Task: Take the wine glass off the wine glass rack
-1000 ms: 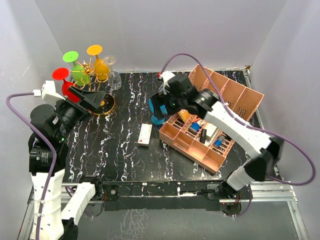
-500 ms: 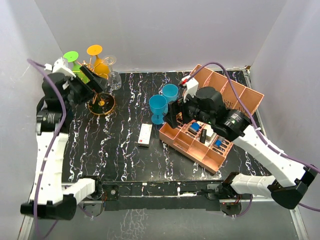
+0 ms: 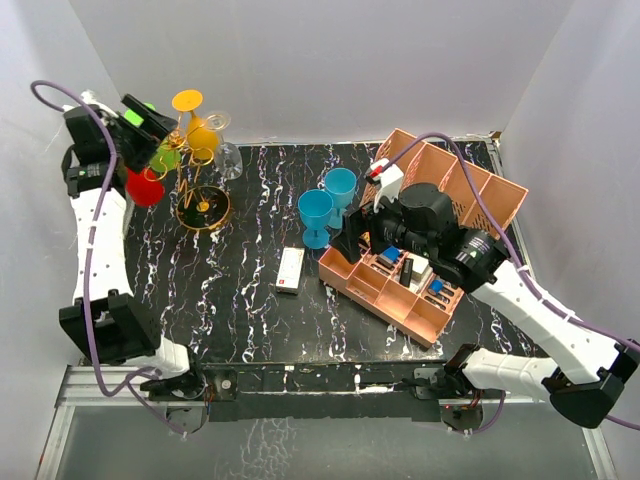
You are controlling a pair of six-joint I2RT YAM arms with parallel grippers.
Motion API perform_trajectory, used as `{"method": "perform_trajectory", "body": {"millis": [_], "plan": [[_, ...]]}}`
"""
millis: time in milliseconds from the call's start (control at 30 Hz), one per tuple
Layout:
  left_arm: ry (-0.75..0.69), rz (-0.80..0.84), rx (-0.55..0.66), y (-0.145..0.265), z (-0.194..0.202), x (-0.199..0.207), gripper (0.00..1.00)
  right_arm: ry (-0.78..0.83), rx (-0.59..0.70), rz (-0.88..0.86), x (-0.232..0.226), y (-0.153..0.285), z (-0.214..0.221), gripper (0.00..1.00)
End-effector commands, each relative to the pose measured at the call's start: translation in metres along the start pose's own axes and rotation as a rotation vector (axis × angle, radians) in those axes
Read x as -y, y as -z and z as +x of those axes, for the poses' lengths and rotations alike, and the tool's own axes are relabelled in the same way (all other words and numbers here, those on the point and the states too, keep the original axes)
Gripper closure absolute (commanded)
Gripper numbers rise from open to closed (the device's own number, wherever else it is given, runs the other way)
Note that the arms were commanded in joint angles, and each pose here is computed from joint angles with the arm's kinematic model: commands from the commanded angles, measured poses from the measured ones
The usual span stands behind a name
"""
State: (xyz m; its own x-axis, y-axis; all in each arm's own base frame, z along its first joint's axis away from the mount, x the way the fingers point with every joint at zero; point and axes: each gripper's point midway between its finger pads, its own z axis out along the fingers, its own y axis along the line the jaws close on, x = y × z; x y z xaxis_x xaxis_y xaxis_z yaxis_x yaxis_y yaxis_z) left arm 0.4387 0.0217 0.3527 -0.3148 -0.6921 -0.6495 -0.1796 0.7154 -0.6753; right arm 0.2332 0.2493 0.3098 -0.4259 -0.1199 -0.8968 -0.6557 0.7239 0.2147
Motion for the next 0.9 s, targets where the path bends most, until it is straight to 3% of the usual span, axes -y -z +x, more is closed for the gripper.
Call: {"method": "perform_trajectory", "body": {"millis": [0,233,500,633,867], "plan": [[0.044,0.117,0.140,0.031,-0.063,0.016,0.03,0.020,0.093,-0.002,-0.002,0.012,-0.020,0.01],[0.077,0.110,0.196,0.063,-0.081,-0.001,0.03,0.052,0.113,-0.002,0.000,0.011,-0.021,0.01],[0.073,-0.191,0.286,0.085,-0.084,-0.051,0.03,0.066,0.123,-0.064,-0.010,0.008,-0.019,0.01],[0.099,-0.313,0.333,0.089,-0.087,-0.075,0.07,0.068,0.139,-0.088,-0.013,0.009,-0.018,0.01],[0.154,-0.341,0.296,0.068,-0.082,-0.091,0.18,0.088,0.149,-0.080,-0.011,0.007,-0.019,0.01]]}}
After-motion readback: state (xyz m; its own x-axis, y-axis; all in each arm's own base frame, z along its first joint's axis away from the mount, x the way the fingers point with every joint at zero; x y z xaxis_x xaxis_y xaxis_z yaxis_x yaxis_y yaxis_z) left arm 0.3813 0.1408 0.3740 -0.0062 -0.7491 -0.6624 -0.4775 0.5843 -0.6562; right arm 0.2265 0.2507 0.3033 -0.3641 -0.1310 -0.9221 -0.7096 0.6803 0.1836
